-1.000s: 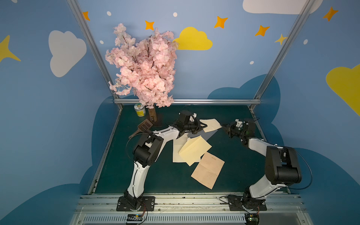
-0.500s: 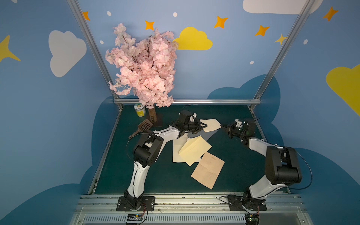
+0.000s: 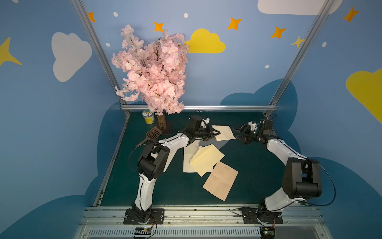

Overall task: Fold the letter paper in half and place it into the envelope
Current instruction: Fold the letter paper at the center of the board.

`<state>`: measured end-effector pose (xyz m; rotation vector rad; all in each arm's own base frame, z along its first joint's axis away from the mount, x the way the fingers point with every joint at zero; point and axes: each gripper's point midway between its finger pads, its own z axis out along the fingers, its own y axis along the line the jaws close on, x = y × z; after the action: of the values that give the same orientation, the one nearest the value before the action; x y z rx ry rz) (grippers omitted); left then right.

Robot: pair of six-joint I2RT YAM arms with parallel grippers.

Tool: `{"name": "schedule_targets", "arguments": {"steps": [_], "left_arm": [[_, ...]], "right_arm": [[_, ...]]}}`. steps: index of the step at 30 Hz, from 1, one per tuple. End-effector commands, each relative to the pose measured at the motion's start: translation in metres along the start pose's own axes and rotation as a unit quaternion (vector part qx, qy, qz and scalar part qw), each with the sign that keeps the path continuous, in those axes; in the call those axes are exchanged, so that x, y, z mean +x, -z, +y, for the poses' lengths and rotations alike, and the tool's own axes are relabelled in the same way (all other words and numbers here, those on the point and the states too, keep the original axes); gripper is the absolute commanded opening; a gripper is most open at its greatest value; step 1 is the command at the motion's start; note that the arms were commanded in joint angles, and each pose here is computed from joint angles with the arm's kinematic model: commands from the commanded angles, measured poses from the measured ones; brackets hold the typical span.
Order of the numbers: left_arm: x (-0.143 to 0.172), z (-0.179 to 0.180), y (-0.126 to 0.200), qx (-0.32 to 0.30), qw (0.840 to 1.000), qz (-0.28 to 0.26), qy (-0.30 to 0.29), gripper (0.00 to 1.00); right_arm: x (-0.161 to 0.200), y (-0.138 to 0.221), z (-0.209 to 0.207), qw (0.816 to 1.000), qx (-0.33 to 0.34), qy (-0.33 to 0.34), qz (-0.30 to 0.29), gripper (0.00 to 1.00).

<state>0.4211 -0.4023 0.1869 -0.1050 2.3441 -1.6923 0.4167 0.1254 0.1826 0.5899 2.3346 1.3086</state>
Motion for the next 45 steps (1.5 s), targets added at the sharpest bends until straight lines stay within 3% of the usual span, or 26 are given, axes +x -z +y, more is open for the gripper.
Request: {"name": "schedule_targets", "arguments": {"steps": [1,9,20,28,37,45], "left_arm": [[0.012,-0.006,0.011,-0.004,0.999,0.031,-0.045,0.03],[0.035,-0.020,0.018,0.026,0.991,0.092,-0.091,0.03],[0.053,-0.040,0.024,0.144,0.980,0.110,-0.075,0.03],[0.053,-0.045,0.023,0.176,0.976,0.114,-0.061,0.03],[0.058,-0.045,0.016,0.190,0.971,0.133,-0.053,0.03],[0.058,-0.034,0.011,0.192,0.972,0.133,-0.037,0.04]], "right_arm": [[0.030,0.016,-0.003,0.995,0.056,0.066,0.050,0.79],[0.064,0.016,0.020,0.982,0.058,0.154,0.095,0.84],[0.105,0.002,0.022,0.973,0.030,0.175,0.144,0.84],[0.117,0.000,0.025,0.972,0.010,0.179,0.155,0.82],[0.125,-0.006,0.035,0.970,-0.014,0.181,0.162,0.62],[0.123,-0.008,0.042,0.970,-0.027,0.182,0.158,0.35]]}}
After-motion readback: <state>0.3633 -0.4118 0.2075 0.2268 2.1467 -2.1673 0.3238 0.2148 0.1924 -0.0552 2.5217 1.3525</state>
